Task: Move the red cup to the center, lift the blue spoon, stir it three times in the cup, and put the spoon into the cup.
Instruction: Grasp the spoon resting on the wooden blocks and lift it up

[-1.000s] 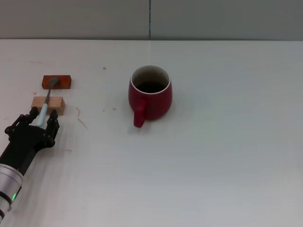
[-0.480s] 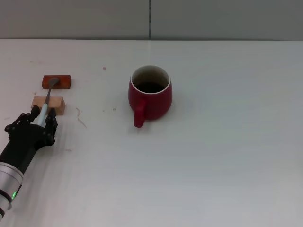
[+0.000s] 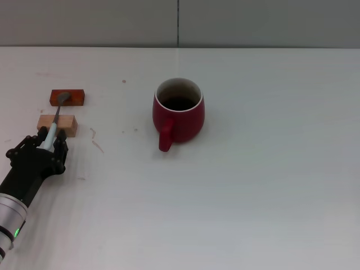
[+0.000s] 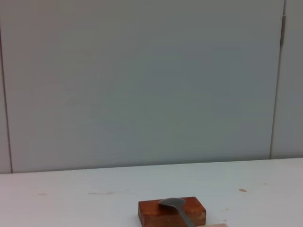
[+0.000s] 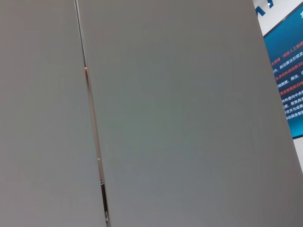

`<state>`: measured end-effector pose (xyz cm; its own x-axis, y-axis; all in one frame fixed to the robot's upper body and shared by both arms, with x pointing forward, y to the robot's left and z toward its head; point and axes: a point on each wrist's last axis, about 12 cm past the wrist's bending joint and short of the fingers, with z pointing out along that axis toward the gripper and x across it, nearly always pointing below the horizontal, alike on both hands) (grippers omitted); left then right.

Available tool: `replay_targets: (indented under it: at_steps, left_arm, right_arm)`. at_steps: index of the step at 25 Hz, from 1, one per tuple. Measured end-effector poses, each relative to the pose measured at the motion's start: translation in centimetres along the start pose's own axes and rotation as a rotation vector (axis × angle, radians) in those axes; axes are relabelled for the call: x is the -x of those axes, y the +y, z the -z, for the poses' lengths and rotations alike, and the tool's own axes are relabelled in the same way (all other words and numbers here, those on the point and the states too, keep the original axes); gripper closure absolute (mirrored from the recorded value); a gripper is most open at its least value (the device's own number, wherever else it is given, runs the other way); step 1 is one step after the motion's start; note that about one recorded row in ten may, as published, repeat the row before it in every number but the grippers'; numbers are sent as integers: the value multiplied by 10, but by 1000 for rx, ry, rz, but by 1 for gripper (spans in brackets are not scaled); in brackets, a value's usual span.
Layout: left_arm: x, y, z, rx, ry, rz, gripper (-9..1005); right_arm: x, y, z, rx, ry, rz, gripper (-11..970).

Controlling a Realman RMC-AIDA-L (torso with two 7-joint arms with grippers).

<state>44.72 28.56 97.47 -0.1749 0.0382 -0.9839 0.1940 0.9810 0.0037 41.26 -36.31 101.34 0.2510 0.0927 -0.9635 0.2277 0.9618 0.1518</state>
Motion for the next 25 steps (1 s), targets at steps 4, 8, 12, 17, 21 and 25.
replay_targets:
  at_steps: [4,8,12,17,21,25]
  left_arm:
    - [0,0,0,1,0,1,644]
    - [0,1,0,3,0,1,645]
    - [0,1,1,2,2,-3,647]
    - [0,3,-1,15,1,4,764]
    - [2,2,-1,15,-11,7,789]
    - [3,0,-1,0,-21,1,815]
  right_arm:
    - [0,0,0,0,0,0,150]
    - [0,0,1,-1,0,-1,150]
    - [0,0,1,-1,0,-1,150]
    - [0,0,1,-1,-3,-1,150]
    - [1,0,2,0,-10,0,150]
    - [1,0,2,0,-10,-2,150]
